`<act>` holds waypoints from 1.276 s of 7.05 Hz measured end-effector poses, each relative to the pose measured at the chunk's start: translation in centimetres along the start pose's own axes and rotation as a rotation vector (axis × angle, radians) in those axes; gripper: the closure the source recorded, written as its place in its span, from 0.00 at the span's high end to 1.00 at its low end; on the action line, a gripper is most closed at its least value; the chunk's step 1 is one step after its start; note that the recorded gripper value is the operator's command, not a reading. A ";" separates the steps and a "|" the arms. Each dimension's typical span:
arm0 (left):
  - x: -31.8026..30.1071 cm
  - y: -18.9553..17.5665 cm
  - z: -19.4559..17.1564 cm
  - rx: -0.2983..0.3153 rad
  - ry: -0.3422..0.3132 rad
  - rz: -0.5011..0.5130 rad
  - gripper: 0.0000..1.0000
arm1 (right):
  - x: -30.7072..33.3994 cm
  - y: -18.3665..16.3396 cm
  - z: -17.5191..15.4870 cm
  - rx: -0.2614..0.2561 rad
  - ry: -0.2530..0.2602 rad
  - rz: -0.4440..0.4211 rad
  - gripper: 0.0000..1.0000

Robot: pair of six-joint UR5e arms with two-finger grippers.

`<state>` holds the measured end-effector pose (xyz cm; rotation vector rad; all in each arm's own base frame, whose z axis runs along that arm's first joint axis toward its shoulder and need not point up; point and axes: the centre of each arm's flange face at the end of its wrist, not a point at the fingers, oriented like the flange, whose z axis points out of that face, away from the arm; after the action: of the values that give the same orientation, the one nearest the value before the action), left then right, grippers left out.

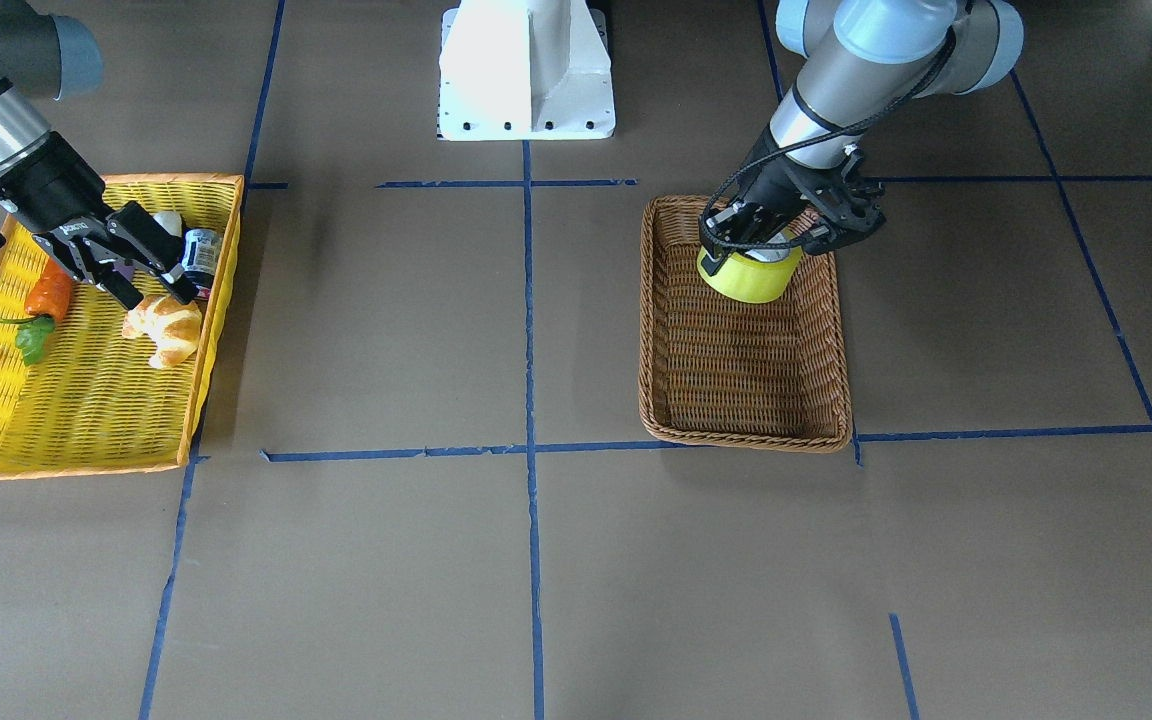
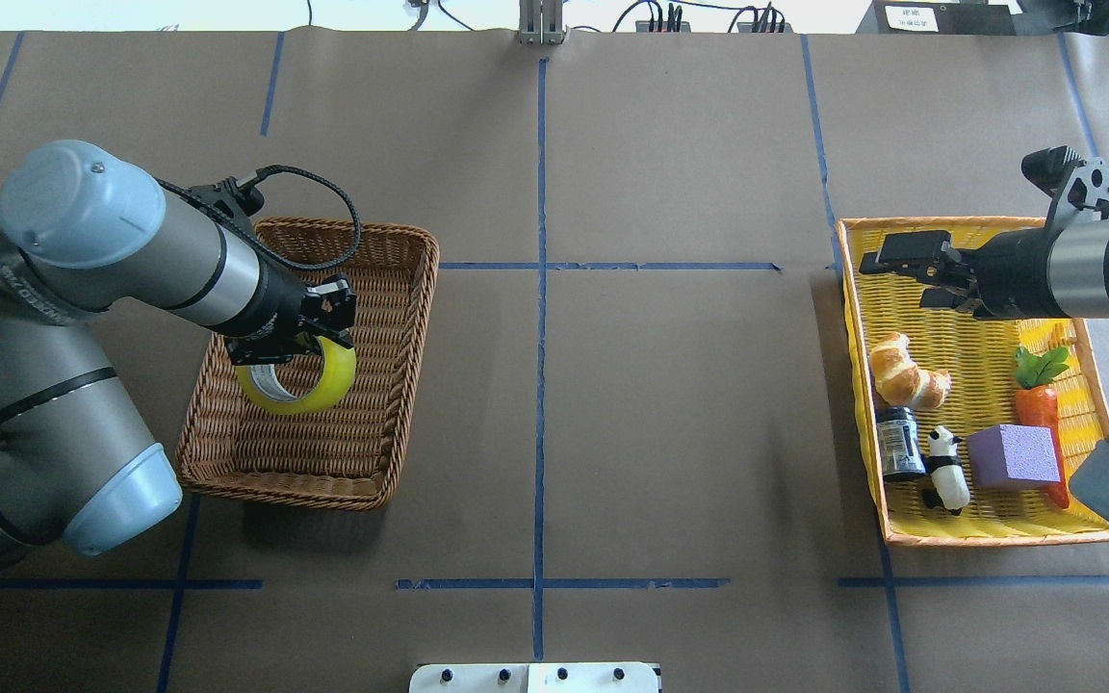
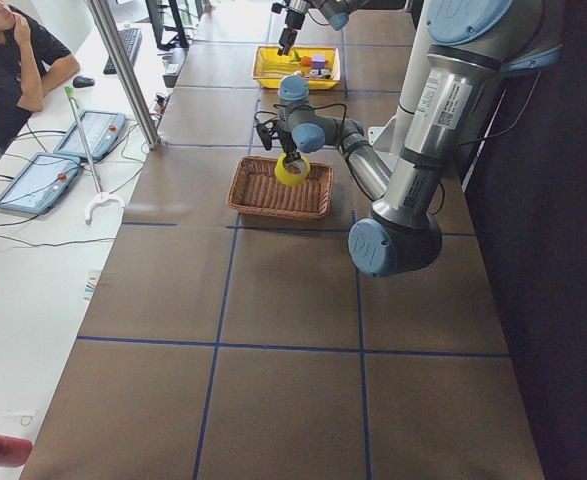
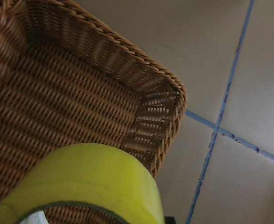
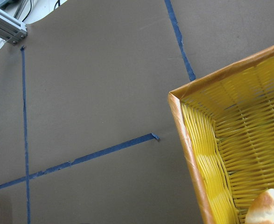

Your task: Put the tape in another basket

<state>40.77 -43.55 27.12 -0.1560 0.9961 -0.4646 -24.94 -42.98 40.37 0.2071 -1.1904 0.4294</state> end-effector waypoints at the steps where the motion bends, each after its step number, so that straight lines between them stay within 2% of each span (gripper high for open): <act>1: 0.5 -0.3 2.0 -0.005 -0.041 -0.015 0.00 | 0.0 0.0 0.1 -0.001 0.002 -0.002 1.00; 3: 0.5 -1.1 4.6 -0.006 -0.091 -0.038 0.00 | -0.4 0.1 0.1 -0.008 -0.003 -0.006 1.00; 7: 1.5 -2.1 7.4 0.017 -0.128 -0.044 0.12 | -1.1 0.3 0.2 -0.015 -0.018 -0.011 1.00; 8: 1.4 -2.1 7.6 0.018 -0.131 -0.044 0.53 | -1.3 0.2 0.3 -0.015 -0.020 -0.012 1.00; 9: 1.3 -2.1 7.7 0.018 -0.134 -0.044 0.79 | -1.4 0.2 0.3 -0.015 -0.023 -0.013 1.00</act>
<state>47.17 -46.67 31.05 -0.1905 0.8586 -0.4970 -25.74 -43.19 39.16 0.2075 -1.2136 0.4077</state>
